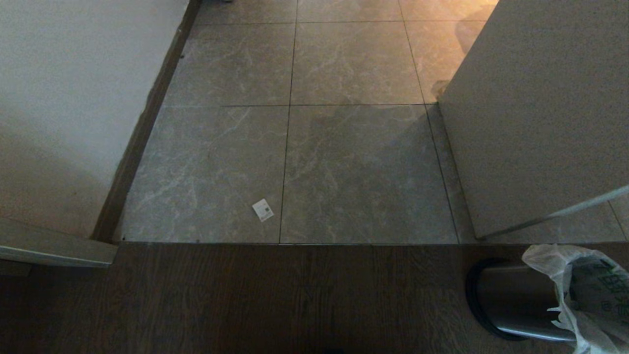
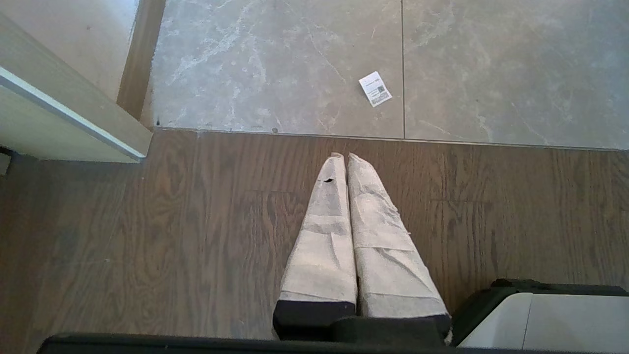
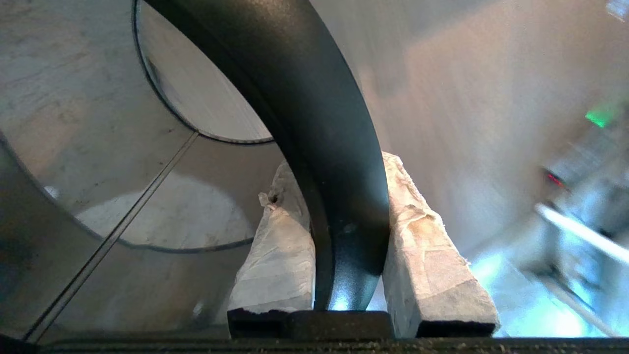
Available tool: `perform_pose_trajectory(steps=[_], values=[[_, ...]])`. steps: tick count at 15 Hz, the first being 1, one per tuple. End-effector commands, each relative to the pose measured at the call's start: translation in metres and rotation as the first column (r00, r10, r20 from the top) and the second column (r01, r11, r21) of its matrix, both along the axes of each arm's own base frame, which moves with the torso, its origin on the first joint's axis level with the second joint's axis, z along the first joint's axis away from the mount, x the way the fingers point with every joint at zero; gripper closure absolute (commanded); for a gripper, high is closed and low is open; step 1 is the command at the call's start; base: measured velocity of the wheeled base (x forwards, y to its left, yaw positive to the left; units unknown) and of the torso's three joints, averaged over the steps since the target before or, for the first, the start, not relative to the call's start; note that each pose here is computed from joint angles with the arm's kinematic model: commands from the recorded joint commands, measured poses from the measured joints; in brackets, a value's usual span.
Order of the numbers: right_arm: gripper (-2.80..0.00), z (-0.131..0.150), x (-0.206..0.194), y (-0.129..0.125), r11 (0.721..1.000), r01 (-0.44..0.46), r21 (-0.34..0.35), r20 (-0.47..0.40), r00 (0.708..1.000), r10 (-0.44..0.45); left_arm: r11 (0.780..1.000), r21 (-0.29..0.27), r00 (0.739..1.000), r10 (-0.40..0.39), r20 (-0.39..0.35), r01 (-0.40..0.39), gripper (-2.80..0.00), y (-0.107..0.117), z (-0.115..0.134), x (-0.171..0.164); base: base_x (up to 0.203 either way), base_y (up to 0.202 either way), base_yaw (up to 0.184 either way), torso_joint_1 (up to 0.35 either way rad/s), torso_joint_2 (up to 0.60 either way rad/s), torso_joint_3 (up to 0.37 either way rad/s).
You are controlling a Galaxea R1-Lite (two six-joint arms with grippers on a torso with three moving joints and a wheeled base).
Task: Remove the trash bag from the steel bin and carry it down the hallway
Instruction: Place the outer trash can on the ground
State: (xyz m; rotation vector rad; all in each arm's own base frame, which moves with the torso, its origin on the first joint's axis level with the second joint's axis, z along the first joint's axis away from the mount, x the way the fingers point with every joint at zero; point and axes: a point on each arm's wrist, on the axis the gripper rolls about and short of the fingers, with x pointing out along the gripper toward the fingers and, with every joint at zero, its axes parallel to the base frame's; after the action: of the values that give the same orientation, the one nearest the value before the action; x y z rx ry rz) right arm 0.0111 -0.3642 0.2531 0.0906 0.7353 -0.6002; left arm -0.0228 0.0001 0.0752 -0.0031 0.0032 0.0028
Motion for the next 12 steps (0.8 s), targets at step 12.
perform_pose_trajectory(steps=[12], values=[[0.00,-0.175,0.040,-0.106,0.983,-0.127,0.132,0.136,0.985,0.109,1.000,0.000,1.000,0.000,0.000,0.000,0.00,0.000,0.000,0.000,0.000,0.000,0.000,0.000,0.00,0.000]])
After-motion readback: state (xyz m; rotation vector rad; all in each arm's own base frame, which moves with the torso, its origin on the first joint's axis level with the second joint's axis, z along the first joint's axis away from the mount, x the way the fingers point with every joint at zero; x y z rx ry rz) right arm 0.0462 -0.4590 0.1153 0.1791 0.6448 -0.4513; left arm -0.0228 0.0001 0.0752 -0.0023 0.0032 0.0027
